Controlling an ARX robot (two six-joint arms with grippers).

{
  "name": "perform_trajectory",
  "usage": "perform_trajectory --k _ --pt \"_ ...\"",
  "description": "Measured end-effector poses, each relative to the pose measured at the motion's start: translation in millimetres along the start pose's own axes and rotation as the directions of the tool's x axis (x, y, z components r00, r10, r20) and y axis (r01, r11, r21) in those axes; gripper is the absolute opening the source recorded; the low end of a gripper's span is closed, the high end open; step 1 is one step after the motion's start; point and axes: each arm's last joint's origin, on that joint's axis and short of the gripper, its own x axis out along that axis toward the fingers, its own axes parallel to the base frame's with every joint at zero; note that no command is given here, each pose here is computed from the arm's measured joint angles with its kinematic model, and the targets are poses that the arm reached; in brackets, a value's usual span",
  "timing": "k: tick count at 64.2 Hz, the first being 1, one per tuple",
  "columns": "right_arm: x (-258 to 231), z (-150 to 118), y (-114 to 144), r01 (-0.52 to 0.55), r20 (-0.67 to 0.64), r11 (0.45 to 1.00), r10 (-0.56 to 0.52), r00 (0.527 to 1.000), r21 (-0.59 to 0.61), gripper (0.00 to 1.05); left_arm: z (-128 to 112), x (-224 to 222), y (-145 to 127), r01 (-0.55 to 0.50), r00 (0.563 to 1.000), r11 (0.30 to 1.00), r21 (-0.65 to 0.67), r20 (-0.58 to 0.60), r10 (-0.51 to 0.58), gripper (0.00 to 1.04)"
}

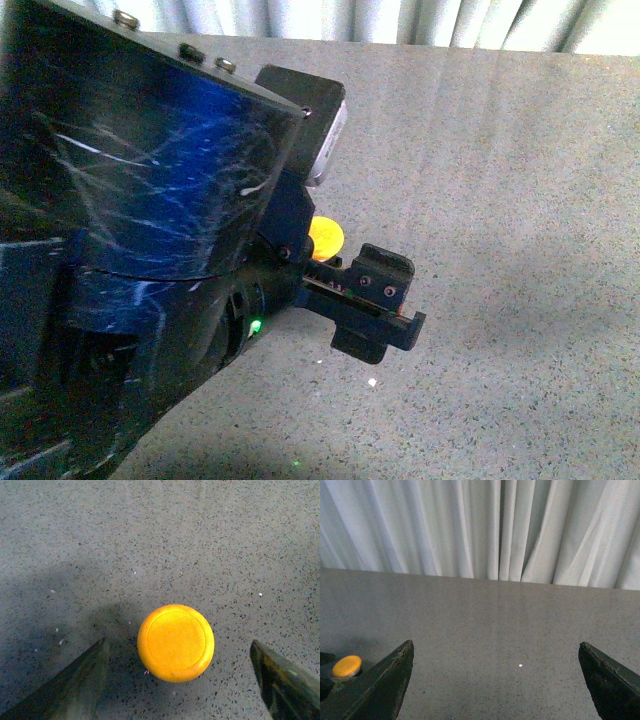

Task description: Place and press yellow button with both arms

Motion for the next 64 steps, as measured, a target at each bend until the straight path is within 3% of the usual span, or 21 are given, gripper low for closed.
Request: perform_trajectory --k 12,30,32,36,41,47,53,55,59,61,64 --pt "0.0 0.0 0.0 0.000 0.000 1.000 0.000 1.000 0.000 0.96 11.2 -29.0 11.2 -0.006 0.997 0.999 -0.044 0.074 0.009 0.96" --pt "0.0 0.0 0.0 0.000 0.000 1.000 0.000 1.000 0.000 0.96 8.9 -91.6 60.1 -0.069 0.984 0.982 -0.178 0.152 0.097 0.95" --pt "0.0 0.0 0.0 0.000 0.000 1.000 0.000 1.000 0.000 0.96 6.7 -96.8 65.2 -0.144 0.962 0.973 -0.178 0.207 0.180 0.92" --pt "0.0 0.0 0.1 -0.002 0.000 1.000 0.002 1.000 0.000 0.96 1.3 -117.4 82.5 -0.295 0.850 0.930 -0.219 0.384 0.360 0.79" --pt "0.0 0.0 -0.1 0.002 0.000 1.000 -0.002 1.000 0.000 0.96 -9.6 -144.4 100.7 -0.360 0.777 0.901 -0.242 0.457 0.433 0.66" --pt "0.0 0.0 -0.1 0.002 0.000 1.000 -0.002 1.000 0.000 0.96 -29.4 -171.8 116.5 -0.364 0.782 0.906 -0.217 0.457 0.424 0.46" --pt "0.4 -0.4 -0.1 -0.002 -0.021 1.000 0.002 1.000 0.000 0.96 -29.4 -188.3 123.0 -0.403 0.734 0.884 -0.238 0.494 0.467 0.28" --pt "0.7 -0.2 0.5 -0.030 -0.128 1.000 0.029 0.991 -0.003 0.96 -29.3 -191.1 122.7 -0.406 0.727 0.882 -0.239 0.501 0.470 0.22" --pt "7.0 5.6 1.2 -0.036 -0.416 0.999 0.027 0.909 -0.015 0.96 -29.7 -193.7 121.1 -0.398 0.730 0.888 -0.230 0.508 0.458 0.10" --pt "15.8 11.7 3.1 -0.048 -0.487 0.998 0.027 0.873 -0.032 0.96 -30.0 -195.2 120.3 -0.397 0.730 0.890 -0.227 0.510 0.455 0.03" --pt "33.3 24.0 8.5 -0.077 -0.507 0.995 0.035 0.861 -0.063 0.96 -30.4 -197.3 119.3 -0.399 0.727 0.889 -0.226 0.513 0.457 0.01"
